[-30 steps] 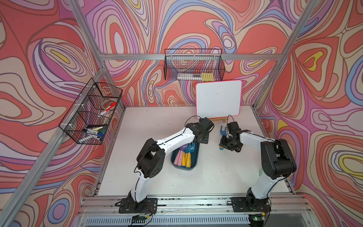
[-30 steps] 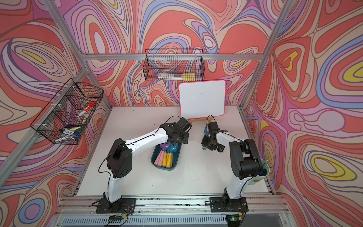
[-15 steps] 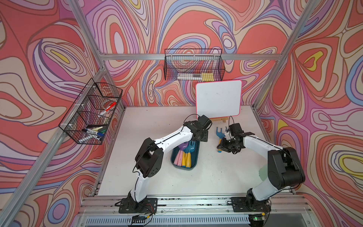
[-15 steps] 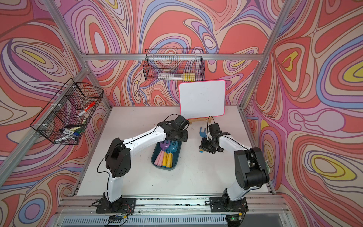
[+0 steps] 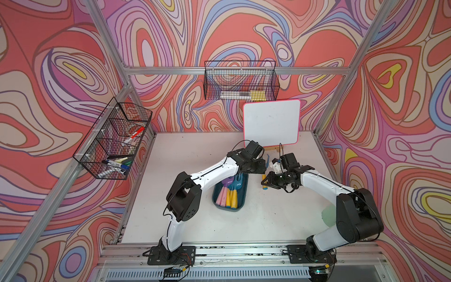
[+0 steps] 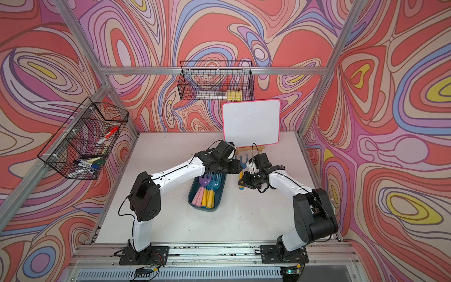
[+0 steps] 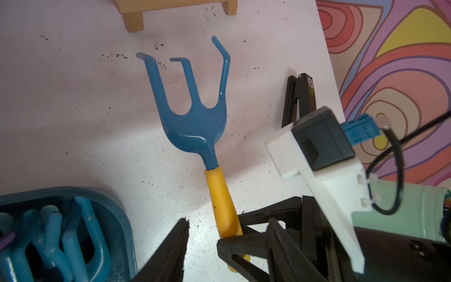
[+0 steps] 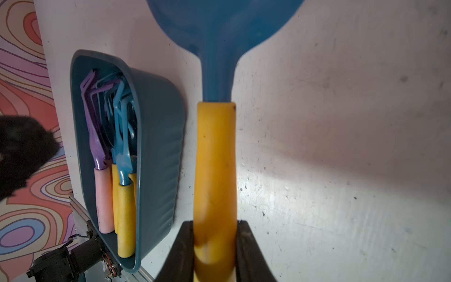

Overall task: Put the rake into the storage box
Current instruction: Pick up the rake at the center of the board.

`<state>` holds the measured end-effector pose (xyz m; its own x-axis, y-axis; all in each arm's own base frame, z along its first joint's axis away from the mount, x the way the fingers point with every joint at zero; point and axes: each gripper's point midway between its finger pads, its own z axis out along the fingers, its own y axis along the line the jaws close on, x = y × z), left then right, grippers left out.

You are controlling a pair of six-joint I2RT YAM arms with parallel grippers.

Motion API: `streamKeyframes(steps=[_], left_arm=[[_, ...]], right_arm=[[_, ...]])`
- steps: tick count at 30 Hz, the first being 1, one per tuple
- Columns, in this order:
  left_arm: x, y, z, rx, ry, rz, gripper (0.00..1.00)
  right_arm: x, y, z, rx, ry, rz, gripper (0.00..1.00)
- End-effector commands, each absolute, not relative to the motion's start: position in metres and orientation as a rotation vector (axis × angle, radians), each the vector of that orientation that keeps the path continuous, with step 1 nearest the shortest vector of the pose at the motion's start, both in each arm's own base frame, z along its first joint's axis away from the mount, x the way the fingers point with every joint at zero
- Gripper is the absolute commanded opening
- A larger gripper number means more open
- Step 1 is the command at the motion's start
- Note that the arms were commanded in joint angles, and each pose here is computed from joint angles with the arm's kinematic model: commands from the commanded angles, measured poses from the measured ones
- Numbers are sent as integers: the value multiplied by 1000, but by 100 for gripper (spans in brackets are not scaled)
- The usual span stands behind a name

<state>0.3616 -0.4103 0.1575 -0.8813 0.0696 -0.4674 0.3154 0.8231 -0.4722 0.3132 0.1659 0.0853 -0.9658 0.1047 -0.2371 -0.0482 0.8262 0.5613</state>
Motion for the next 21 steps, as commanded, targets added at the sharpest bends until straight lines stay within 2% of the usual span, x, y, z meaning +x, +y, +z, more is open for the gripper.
streamKeyframes(steps=[1, 21], left_arm=[[360, -410, 147, 273, 2598, -751, 54], [372, -418, 127, 242, 2655, -698, 49]], right_arm=[[320, 175, 108, -48, 2654, 886, 2], [319, 192, 132, -179, 2552, 910, 3]])
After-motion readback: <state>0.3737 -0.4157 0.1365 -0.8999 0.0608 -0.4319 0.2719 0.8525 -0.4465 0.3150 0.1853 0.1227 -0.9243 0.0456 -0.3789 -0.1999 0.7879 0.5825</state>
